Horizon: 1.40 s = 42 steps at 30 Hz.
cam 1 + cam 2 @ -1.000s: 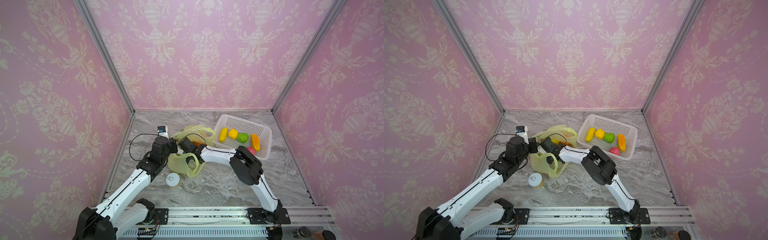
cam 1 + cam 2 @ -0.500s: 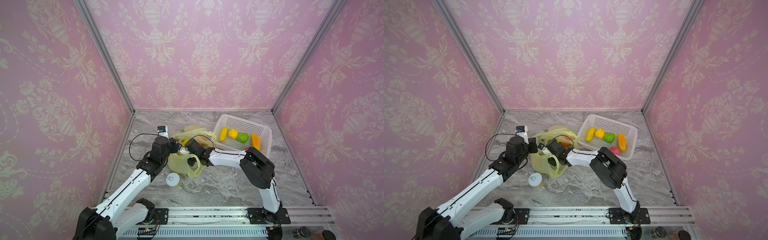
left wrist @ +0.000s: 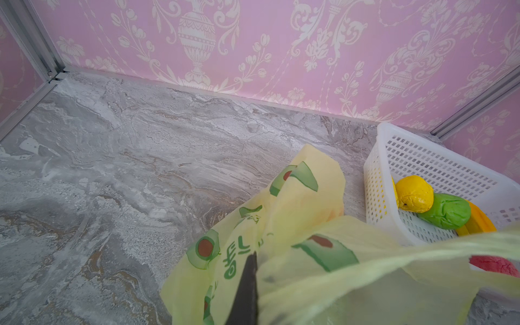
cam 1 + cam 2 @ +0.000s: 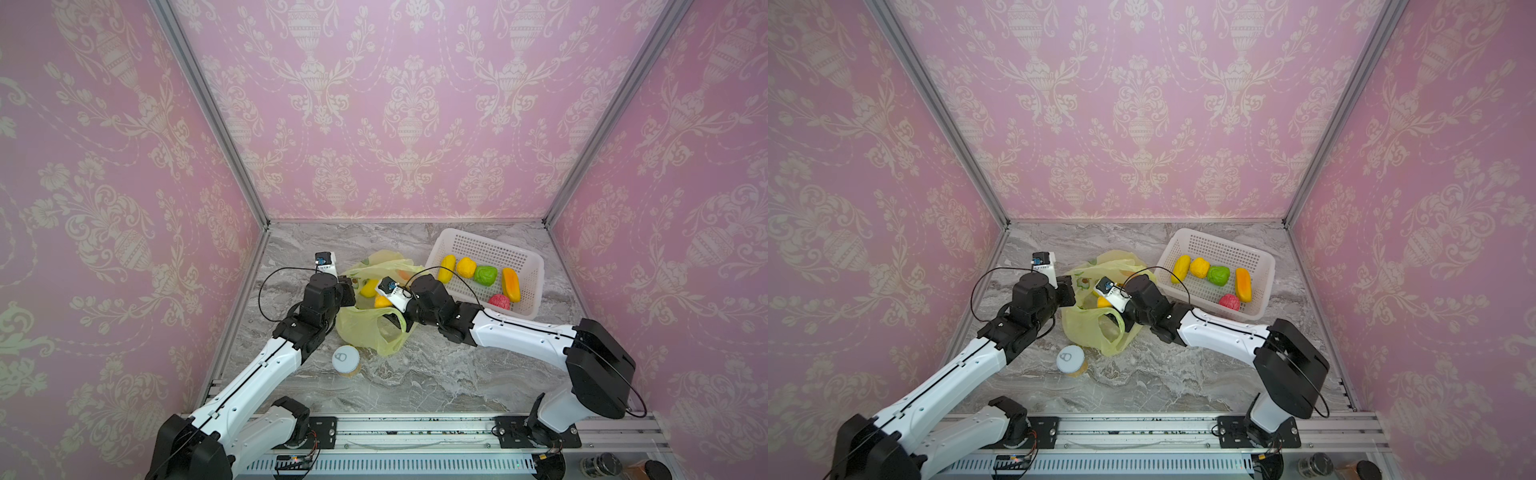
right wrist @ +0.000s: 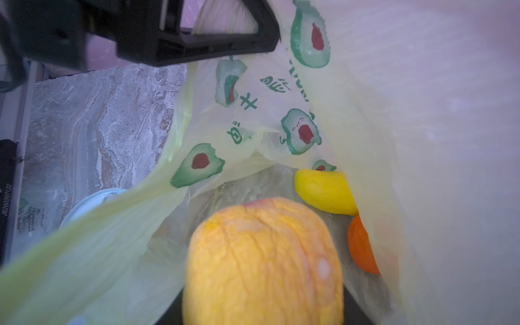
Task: Untie the knot of the plastic bag and take out the fruit
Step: 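Lift the orange-yellow fruit out of the bag toward the basket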
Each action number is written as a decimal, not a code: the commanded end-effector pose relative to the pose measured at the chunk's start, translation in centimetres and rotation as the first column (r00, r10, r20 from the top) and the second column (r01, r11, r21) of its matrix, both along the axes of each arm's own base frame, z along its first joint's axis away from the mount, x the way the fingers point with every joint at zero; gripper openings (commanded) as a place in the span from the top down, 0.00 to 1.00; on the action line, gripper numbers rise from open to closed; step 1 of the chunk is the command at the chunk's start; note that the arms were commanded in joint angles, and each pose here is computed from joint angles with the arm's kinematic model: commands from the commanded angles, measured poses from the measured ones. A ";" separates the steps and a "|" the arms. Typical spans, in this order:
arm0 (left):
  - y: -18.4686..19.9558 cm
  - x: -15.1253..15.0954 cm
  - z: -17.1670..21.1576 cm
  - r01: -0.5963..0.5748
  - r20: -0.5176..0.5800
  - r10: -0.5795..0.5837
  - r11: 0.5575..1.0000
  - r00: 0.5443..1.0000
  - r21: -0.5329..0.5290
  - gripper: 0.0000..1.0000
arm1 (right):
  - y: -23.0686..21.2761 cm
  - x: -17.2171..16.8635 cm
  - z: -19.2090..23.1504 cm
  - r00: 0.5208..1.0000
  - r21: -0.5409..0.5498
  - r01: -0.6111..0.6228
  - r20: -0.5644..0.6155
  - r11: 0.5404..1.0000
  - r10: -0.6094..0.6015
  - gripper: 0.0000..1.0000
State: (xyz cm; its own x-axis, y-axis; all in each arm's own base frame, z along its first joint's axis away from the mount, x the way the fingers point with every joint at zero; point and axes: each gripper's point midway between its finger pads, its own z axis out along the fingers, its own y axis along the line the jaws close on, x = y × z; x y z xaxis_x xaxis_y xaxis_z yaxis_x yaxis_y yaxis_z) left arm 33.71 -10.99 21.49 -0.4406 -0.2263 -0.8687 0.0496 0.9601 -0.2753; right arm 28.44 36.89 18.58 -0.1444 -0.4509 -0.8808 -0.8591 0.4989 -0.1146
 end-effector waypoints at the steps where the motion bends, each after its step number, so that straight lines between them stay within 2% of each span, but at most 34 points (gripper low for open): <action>1: 0.5 -0.2 -0.4 -0.016 -0.017 0.016 1.000 1.000 0.009 1.00 | -0.7 -1.8 3.9 0.999 0.119 -0.030 0.047 0.992 0.024 0.83; 5: 0.5 -0.1 -0.5 -0.018 -0.020 0.018 1.000 1.000 0.010 1.00 | -3.5 -3.9 7.3 0.994 0.225 -0.025 0.110 0.974 0.000 0.86; 13: 0.6 -0.1 -0.5 -0.022 -0.019 0.022 1.000 1.000 0.011 1.00 | -10.8 -6.5 11.9 0.966 0.413 0.036 0.220 0.910 -0.138 0.88; 16: 0.6 -0.1 -0.4 -0.021 -0.019 0.022 1.000 1.000 0.011 1.00 | -13.2 -5.8 12.1 0.948 0.440 0.110 0.224 0.891 -0.227 0.89; 18: 0.6 -0.2 -0.4 -0.022 -0.018 0.022 1.000 1.000 0.012 1.00 | -15.3 -4.4 12.0 0.922 0.447 0.212 0.203 0.869 -0.330 0.90; 20: 0.6 -0.3 -0.3 -0.022 -0.015 0.022 1.000 1.000 0.011 1.00 | -17.7 -2.5 11.8 0.880 0.457 0.336 0.161 0.824 -0.448 0.91; 25: 0.6 -0.2 -0.3 -0.020 -0.015 0.020 1.000 1.000 0.008 1.00 | -23.7 1.9 10.3 0.757 0.480 0.586 -0.037 0.653 -0.652 0.93; 28: 0.5 -0.2 -0.4 -0.017 -0.020 0.017 1.000 1.000 0.009 1.00 | -26.0 4.4 8.4 0.681 0.428 0.695 -0.136 0.577 -0.720 0.93; 30: 0.5 -0.2 -0.5 -0.017 -0.023 0.017 1.000 1.000 0.010 1.00 | -27.6 6.3 6.4 0.604 0.350 0.778 -0.187 0.522 -0.775 0.94; 33: 0.5 -0.2 -0.5 -0.019 -0.020 0.019 1.000 1.000 0.011 1.00 | -28.9 8.9 3.3 0.518 0.220 0.853 -0.245 0.473 -0.820 0.93; 38: 0.6 -0.2 -0.4 -0.022 -0.019 0.022 1.000 1.000 0.015 1.00 | -29.4 12.3 -1.5 0.444 0.053 0.890 -0.331 0.453 -0.833 0.93; 42: 0.6 -0.2 -0.3 -0.020 -0.017 0.021 1.000 1.000 0.014 1.00 | -29.5 14.1 -4.4 0.396 -0.042 0.897 -0.367 0.440 -0.842 0.92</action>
State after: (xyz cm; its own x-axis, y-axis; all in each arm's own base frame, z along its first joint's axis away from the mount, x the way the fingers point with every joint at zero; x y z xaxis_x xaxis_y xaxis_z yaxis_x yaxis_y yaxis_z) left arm 33.64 -10.96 21.31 -0.4469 -0.2233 -0.8663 0.0476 0.9610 -0.2723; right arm 42.24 7.44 15.20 -0.5882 0.1688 -0.7909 0.0524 0.9839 0.1710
